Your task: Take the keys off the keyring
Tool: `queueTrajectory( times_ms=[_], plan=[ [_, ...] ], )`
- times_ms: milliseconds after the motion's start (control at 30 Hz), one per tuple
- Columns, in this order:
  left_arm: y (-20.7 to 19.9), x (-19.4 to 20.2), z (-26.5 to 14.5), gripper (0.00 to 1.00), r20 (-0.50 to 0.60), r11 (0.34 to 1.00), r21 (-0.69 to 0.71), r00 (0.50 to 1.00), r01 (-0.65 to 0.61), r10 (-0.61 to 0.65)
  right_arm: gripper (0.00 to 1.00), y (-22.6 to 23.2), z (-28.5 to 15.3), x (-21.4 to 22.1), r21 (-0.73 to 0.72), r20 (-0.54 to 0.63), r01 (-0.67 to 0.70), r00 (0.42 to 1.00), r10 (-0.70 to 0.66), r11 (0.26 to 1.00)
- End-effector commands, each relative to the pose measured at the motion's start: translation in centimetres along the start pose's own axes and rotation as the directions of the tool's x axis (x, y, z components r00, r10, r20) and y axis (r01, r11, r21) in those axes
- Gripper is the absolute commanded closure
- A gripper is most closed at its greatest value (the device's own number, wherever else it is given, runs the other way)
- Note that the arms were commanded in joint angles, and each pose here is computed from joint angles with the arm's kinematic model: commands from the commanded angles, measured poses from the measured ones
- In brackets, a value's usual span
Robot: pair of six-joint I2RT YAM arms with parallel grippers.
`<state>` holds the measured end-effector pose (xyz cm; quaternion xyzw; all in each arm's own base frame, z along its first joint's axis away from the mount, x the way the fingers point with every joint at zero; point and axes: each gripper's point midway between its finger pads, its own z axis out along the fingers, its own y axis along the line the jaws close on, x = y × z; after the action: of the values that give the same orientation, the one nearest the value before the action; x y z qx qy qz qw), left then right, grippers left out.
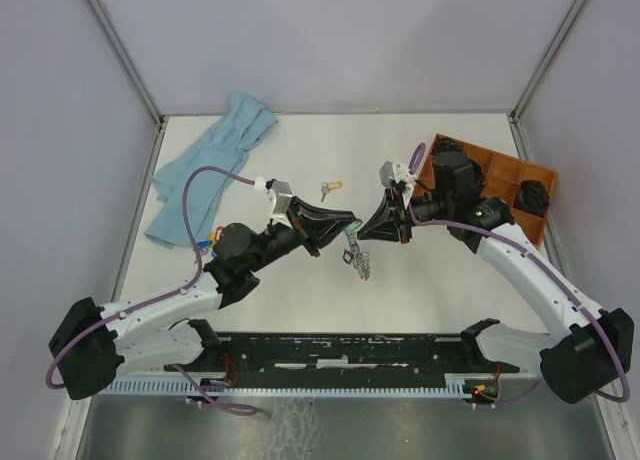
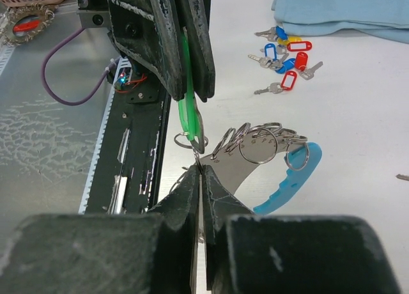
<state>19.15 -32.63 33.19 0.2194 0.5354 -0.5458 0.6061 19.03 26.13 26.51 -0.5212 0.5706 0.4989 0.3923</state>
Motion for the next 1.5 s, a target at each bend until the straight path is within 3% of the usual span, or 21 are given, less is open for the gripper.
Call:
queueTrajectory(
  times_ms=[0,567,733,867,1100,1467],
  plan=[
    [-1.0,-3.0,0.4,0.97,0.102,1.0,0.023,0.995,-0.008,0.006,0.94,0.3,-0.1,-0.8,-0.015,0.006,0.046,0.999,-0.046,0.999],
    [-0.4,-0.3,1.7,0.97,-0.018,0.999,0.024,0.999,-0.031,0.032,0.98,0.6,-0.9,1.3,-0.011,-0.255,0.062,0.965,-0.063,0.998],
    [-0.4,0.4,2.1,0.97,-0.038,0.999,0.033,0.999,-0.028,0.029,0.97,0.3,-1.0,1.7,-0.003,-0.282,0.056,0.958,-0.055,0.998],
    [-0.5,0.0,1.9,0.97,-0.028,0.999,0.03,0.999,-0.034,0.035,0.77,0.6,-1.0,1.4,-0.007,-0.269,0.065,0.961,-0.064,0.998],
    [-1.0,-0.1,1.3,0.97,-0.025,0.997,0.052,0.998,-0.054,0.055,0.56,1.3,-1.7,0.5,-0.021,-0.224,0.074,0.971,-0.077,0.997],
    [-2.2,-0.3,0.7,0.97,-0.046,0.984,0.122,0.99,-0.129,0.135,0.39,2.1,-1.8,-1.9,-0.037,-0.077,0.022,0.997,-0.025,0.999]
  ],
)
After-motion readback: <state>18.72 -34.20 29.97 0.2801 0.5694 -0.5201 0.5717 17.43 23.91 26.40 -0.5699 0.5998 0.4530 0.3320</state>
